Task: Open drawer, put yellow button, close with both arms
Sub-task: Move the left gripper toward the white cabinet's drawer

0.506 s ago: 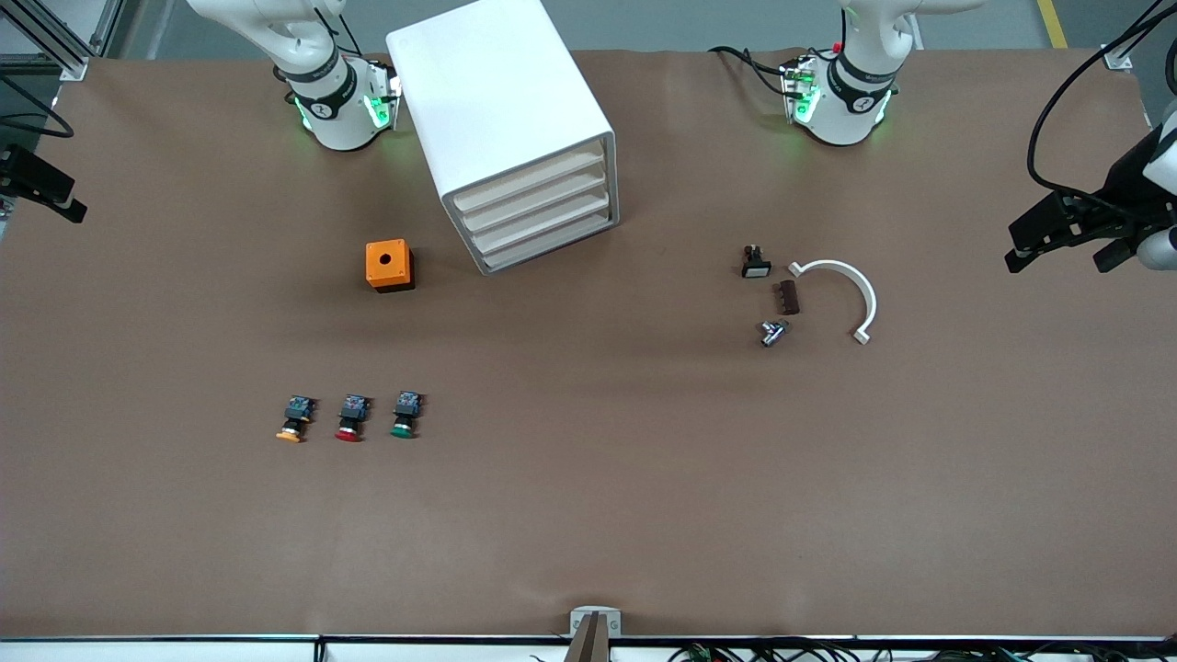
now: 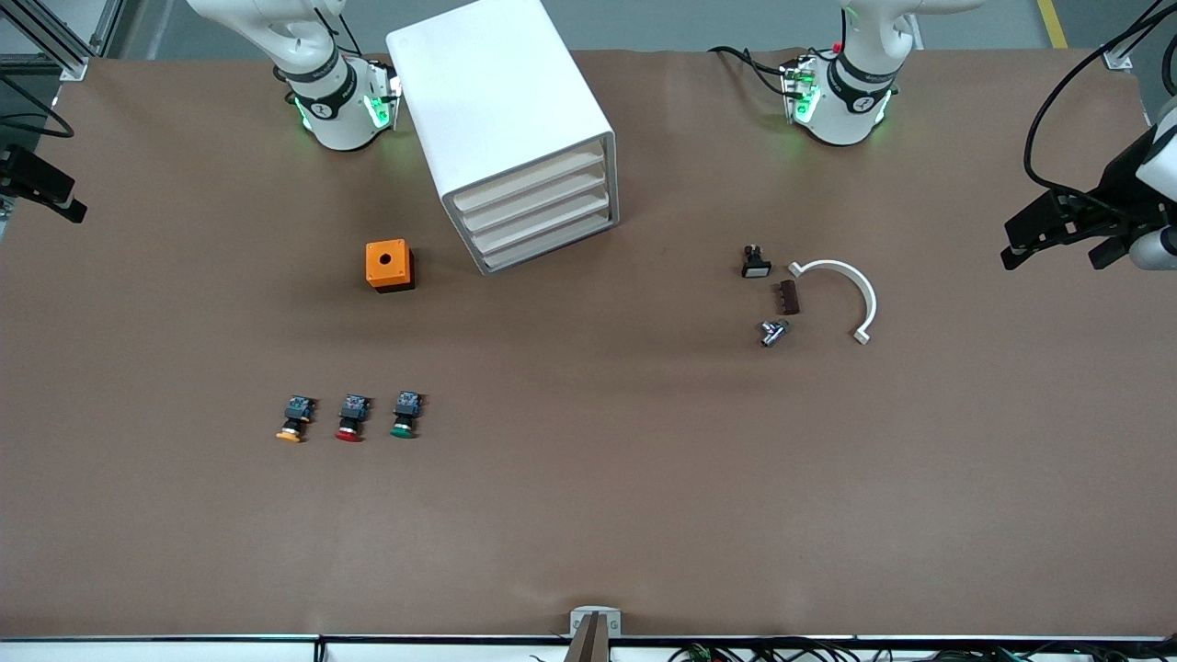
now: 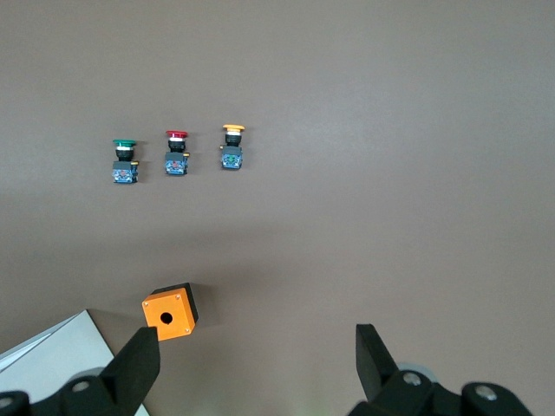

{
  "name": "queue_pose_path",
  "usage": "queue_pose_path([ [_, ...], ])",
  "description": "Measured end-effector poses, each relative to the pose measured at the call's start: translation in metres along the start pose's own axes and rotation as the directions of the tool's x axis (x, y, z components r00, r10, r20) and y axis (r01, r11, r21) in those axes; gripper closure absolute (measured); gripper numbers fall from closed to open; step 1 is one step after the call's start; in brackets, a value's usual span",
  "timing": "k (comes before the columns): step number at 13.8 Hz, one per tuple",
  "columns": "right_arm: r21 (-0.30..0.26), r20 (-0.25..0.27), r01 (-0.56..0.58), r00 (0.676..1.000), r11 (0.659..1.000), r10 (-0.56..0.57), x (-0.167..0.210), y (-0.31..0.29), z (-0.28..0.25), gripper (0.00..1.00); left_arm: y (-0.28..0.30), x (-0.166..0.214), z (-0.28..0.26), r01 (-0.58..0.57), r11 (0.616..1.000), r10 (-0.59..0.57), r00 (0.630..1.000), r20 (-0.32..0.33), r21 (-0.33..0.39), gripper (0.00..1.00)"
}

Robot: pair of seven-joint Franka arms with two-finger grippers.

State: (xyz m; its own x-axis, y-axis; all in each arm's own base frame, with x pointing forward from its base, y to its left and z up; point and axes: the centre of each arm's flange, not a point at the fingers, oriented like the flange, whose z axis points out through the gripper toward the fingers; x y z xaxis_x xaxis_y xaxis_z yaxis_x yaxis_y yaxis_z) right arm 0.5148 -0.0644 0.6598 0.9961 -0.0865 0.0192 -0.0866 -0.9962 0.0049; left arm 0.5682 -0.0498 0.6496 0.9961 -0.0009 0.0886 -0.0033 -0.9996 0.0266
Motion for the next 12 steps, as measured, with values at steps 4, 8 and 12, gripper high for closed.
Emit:
queue_pose_path([
  [4,0.0,0.0,0.0,1.0,1.0,0.0,0.0,0.0,0.0,0.0,-0.005,0.016,0.037,0.011,1.0,-0.011,0.998,0.058,0.003,0.0],
  [8,0.0,0.0,0.0,1.0,1.0,0.0,0.0,0.0,0.0,0.0,0.001,0.039,0.107,0.149,0.988,-0.151,0.976,0.158,0.026,0.0],
  [12,0.0,0.0,0.0,1.0,1.0,0.0,0.0,0.0,0.0,0.0,0.044,0.045,0.146,0.329,0.944,-0.325,0.918,0.229,0.024,0.0],
])
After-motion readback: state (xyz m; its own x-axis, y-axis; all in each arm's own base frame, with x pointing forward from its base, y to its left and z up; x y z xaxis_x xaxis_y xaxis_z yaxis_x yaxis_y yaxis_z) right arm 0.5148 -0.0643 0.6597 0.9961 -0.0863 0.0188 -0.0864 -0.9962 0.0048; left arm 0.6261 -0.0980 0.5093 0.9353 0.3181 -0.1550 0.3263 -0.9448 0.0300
